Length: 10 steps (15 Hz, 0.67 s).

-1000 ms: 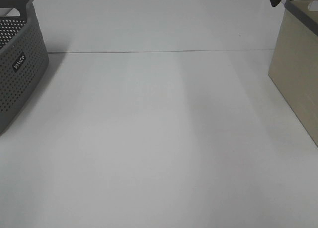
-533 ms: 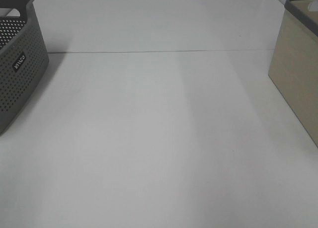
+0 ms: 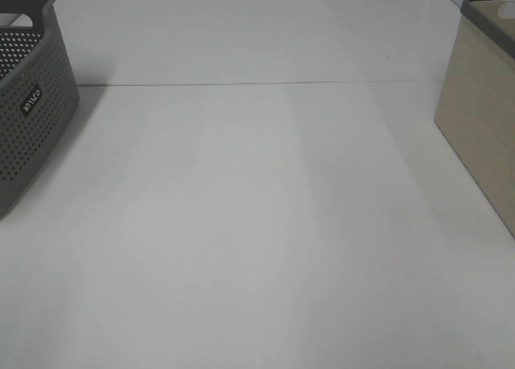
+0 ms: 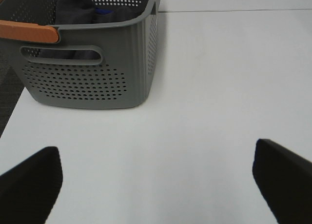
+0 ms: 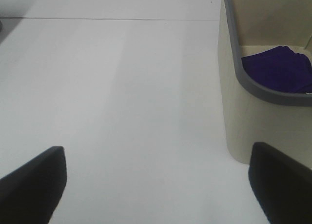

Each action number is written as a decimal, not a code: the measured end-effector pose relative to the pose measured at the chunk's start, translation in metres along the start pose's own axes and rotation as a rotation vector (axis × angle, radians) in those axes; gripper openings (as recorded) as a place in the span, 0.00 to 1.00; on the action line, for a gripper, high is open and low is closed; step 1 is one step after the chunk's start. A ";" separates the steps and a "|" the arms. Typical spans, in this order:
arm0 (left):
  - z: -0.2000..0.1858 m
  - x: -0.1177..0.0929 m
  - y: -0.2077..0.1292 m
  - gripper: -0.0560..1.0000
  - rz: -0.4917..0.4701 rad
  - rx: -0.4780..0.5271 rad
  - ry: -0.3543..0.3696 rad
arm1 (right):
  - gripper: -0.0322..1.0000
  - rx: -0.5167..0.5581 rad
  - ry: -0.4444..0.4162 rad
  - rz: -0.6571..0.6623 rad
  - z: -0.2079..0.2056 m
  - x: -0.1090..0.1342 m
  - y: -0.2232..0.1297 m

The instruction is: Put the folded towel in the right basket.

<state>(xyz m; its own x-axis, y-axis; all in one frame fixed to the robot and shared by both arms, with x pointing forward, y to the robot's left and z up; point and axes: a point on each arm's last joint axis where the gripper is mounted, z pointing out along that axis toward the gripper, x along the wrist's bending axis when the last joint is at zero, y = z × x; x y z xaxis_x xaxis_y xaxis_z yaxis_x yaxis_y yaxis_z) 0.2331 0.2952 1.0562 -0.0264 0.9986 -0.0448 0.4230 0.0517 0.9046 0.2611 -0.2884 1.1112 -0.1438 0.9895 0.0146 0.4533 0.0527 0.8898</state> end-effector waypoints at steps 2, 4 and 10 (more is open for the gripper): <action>0.000 0.000 0.000 0.99 0.000 0.000 0.000 | 0.97 -0.024 -0.002 -0.017 0.000 0.001 -0.036; 0.000 0.000 0.000 0.99 0.000 0.000 0.000 | 0.97 -0.034 -0.006 -0.046 0.004 0.001 -0.060; 0.000 0.000 0.000 0.99 0.000 0.000 0.000 | 0.97 0.005 -0.008 -0.050 0.007 0.001 -0.069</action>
<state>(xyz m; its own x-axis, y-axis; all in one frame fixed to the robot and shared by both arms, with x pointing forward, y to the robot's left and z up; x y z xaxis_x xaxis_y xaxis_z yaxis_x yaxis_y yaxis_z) 0.2331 0.2952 1.0562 -0.0264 0.9986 -0.0448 0.4230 0.0517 0.9046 0.2361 -0.2901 1.0468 -0.1593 0.9866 -0.0340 0.4503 0.1033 0.8869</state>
